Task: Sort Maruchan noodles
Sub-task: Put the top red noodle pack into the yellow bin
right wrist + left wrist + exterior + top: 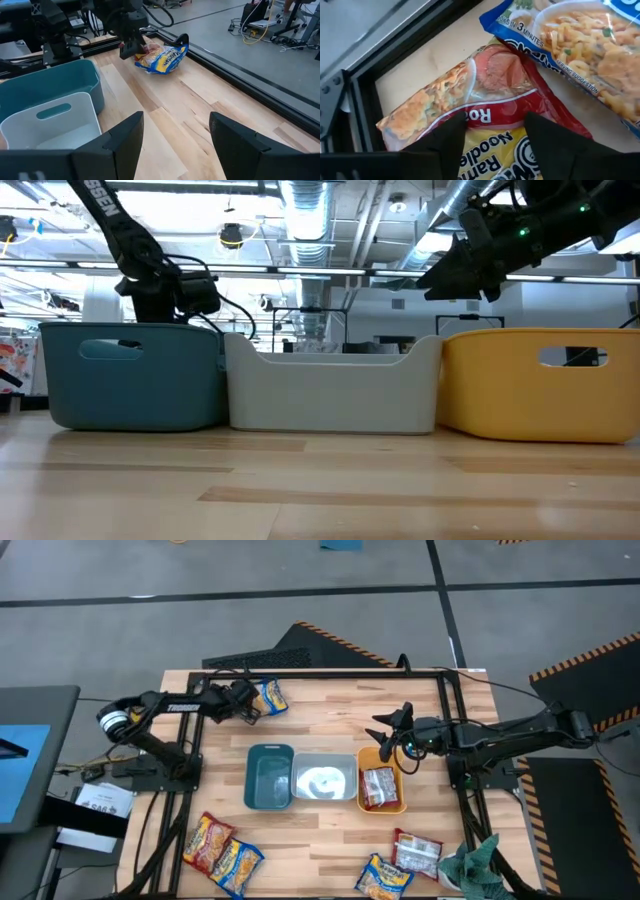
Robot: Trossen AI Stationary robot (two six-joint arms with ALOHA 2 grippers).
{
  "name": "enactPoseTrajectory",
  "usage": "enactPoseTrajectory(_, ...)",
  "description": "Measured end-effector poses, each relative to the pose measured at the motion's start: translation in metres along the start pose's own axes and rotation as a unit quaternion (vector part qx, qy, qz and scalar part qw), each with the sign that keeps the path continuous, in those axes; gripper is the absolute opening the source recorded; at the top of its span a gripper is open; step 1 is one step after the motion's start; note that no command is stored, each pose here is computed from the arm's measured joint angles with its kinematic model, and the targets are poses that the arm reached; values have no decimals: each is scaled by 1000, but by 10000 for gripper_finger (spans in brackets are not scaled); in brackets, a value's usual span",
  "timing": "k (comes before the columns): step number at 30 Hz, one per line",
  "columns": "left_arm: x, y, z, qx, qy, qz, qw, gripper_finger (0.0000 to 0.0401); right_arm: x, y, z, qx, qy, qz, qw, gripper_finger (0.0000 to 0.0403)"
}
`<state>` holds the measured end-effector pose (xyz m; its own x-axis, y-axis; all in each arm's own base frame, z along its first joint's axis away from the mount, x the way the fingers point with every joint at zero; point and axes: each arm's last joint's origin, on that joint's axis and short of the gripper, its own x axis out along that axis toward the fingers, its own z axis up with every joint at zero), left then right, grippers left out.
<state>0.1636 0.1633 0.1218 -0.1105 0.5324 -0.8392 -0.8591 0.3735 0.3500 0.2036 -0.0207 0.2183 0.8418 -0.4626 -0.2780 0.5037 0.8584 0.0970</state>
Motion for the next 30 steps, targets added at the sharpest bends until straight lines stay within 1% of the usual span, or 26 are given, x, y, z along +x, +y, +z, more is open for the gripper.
enactPoseTrajectory(3,-1,-4,-2,12,-2,14,1000,140,0,0,0,0,0,0,1000,249)
enactPoseTrajectory(5,-2,-5,-4,21,-4,22,1000,94,0,0,0,0,0,0,1000,249)
enactPoseTrajectory(7,-4,-7,-5,34,-9,33,999,39,0,0,0,0,0,0,1000,249)
enactPoseTrajectory(8,-4,-7,-5,39,-11,37,999,22,0,0,0,0,1,0,1000,249)
enactPoseTrajectory(9,-5,-8,-6,44,-13,41,998,14,0,0,0,0,1,0,1000,249)
enactPoseTrajectory(12,-11,-8,-9,62,-18,46,997,5,0,0,-1,-1,3,-1,1000,249)
enactPoseTrajectory(15,-27,-3,-10,64,-34,23,997,1,0,0,-1,-1,3,-1,1000,249)
enactPoseTrajectory(17,-42,3,-9,56,-55,2,997,0,0,0,-1,-1,3,-1,1000,249)
enactPoseTrajectory(23,-88,28,-15,25,-136,-11,990,1,0,0,-1,-1,2,-1,1000,249)
enactPoseTrajectory(27,-116,37,-21,-1,-207,-47,977,1,0,0,0,2,0,0,1000,249)
enactPoseTrajectory(29,-128,38,-22,-7,-244,-85,966,1,0,0,1,6,-5,1,1000,249)
enactPoseTrajectory(30,-134,36,-21,-5,-264,-113,958,1,0,0,2,8,-9,2,1000,249)
